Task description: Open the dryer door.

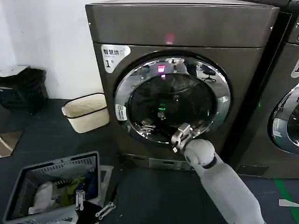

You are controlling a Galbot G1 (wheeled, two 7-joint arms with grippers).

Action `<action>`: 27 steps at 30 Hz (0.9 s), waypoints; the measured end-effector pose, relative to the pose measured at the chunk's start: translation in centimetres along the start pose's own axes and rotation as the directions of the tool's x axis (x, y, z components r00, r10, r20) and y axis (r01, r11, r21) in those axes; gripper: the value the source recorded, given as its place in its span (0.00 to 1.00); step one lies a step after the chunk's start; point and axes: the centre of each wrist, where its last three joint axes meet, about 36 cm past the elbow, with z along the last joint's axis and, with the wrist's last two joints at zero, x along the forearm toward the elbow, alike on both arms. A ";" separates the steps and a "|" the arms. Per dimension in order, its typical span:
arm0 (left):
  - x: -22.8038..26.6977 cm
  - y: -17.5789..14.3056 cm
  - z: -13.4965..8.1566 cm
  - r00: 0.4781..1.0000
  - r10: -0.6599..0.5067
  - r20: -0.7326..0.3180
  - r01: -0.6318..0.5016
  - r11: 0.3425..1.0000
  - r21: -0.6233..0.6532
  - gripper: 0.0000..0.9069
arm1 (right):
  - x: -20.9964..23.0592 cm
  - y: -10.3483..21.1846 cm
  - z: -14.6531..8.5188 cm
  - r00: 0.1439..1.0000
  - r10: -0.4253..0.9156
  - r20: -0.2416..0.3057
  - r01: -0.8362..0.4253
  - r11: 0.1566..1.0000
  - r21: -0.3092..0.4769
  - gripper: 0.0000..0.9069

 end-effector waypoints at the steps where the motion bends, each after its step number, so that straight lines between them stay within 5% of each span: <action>1: 0.0 0.0 0.0 1.000 0.001 0.000 -0.001 1.000 -0.001 1.00 | -0.2 0.1 0.0 1.000 -0.003 -0.001 0.003 1.000 -0.001 1.00; 27: 0.0 0.4 -0.1 1.000 -0.005 -0.004 0.005 1.000 -0.015 1.00 | -4.9 0.9 -0.5 0.992 -0.122 -0.022 0.121 0.993 -0.009 1.00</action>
